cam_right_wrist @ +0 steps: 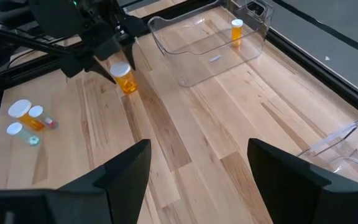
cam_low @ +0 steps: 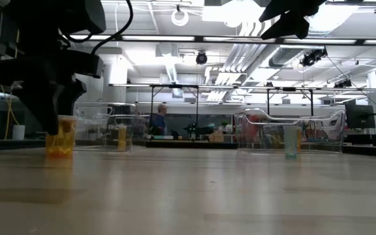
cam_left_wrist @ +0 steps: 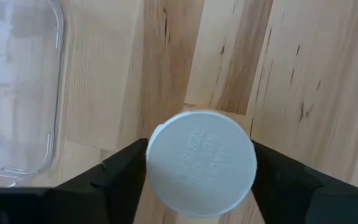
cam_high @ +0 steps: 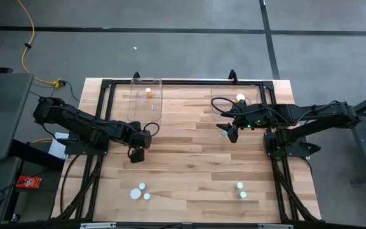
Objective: Pick and place medicine bottles into bin by pill shape (circle, oval)
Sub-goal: Put the large orange pill bottle into the right transparent bin
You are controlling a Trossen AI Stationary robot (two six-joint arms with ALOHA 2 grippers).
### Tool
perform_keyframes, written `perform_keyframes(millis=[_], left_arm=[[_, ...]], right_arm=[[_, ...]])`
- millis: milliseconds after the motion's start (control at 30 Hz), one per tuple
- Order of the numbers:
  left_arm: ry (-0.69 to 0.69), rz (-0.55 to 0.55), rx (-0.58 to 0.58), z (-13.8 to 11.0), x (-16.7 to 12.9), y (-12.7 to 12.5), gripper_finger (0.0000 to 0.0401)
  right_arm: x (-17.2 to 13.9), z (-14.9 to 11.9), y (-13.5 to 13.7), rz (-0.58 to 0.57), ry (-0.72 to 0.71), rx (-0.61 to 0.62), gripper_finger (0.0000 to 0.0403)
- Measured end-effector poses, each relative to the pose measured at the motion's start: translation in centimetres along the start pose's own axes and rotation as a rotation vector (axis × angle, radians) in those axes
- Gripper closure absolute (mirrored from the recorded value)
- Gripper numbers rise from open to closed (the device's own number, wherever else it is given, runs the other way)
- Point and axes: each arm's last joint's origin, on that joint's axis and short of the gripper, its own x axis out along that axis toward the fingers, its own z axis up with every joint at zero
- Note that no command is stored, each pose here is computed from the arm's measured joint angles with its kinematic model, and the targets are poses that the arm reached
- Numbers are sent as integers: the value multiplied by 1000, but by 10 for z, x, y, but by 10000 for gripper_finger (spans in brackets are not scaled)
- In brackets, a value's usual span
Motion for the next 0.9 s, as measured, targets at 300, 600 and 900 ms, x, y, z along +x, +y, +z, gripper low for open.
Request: perform_keyframes(millis=[300, 600, 900], left_arm=[[-61, 0, -4, -1, -12, 3, 223], [-370, -101, -47, 27, -84, 7, 209], [-522, -166, -91, 72, -132, 12, 207]], right_arm=[[0, 4, 2, 19, -35, 22, 144], [18, 23, 18, 191, -194, 32, 144], [62, 43, 56, 316, -120, -139, 144]])
